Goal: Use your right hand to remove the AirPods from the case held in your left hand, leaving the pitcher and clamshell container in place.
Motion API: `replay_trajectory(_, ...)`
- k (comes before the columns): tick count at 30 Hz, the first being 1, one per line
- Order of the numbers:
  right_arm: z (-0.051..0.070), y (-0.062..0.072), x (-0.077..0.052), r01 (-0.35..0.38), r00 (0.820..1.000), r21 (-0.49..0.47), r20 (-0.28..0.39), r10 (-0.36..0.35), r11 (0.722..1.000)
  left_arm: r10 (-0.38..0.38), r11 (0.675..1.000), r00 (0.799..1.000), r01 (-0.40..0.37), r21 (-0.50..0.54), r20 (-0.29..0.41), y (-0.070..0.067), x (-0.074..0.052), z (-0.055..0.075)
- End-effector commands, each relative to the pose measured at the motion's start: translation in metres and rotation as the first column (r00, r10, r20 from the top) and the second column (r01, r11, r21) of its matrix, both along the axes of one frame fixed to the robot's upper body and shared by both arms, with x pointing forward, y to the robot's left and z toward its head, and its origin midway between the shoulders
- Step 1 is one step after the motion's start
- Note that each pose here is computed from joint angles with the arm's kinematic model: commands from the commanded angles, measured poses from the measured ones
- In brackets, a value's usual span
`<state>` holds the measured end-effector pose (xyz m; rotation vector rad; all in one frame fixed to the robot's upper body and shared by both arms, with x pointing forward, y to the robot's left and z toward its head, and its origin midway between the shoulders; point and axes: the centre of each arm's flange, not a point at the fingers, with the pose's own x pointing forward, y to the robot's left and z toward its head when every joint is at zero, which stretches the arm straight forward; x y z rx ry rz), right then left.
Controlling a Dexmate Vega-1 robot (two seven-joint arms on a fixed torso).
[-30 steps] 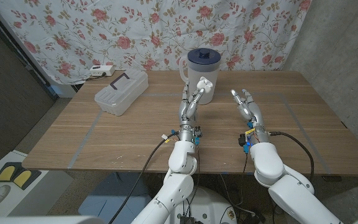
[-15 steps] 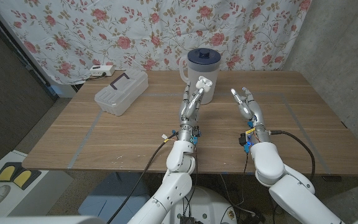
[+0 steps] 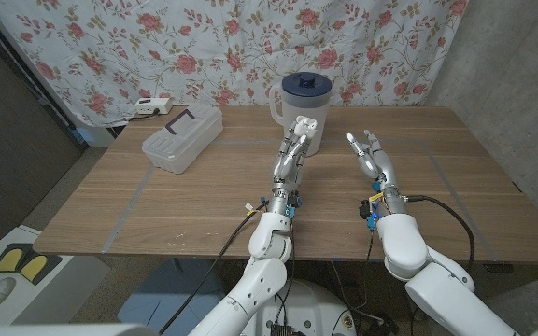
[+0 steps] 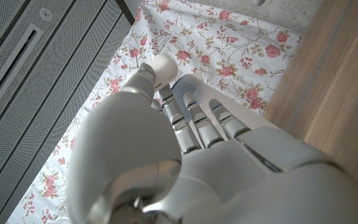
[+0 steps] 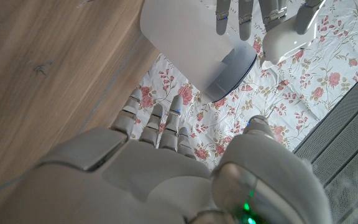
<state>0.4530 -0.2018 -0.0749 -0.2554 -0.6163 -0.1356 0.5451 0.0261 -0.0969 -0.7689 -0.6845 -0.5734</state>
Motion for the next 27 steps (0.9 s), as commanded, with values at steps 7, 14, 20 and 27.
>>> replay_trajectory(7,-0.001,0.0,0.001,0.004,1.0,-0.013,-0.012,-0.004,1.0,-0.222,0.973,0.974,0.218,-0.078,-0.053,-0.013,0.013,-0.013)
replay_trajectory(14,-0.001,-0.002,0.001,0.006,1.0,-0.013,-0.012,-0.006,1.0,-0.273,0.958,0.959,0.265,-0.11,-0.071,-0.017,0.014,-0.014)
replay_trajectory(20,-0.001,-0.003,0.002,0.002,1.0,-0.011,-0.016,-0.002,1.0,-0.248,0.965,0.965,0.237,-0.109,-0.091,-0.017,0.013,-0.015)
replay_trajectory(27,-0.001,-0.003,0.004,-0.001,1.0,-0.012,-0.017,0.001,1.0,-0.258,0.963,0.962,0.248,-0.11,-0.092,-0.018,0.014,-0.014)
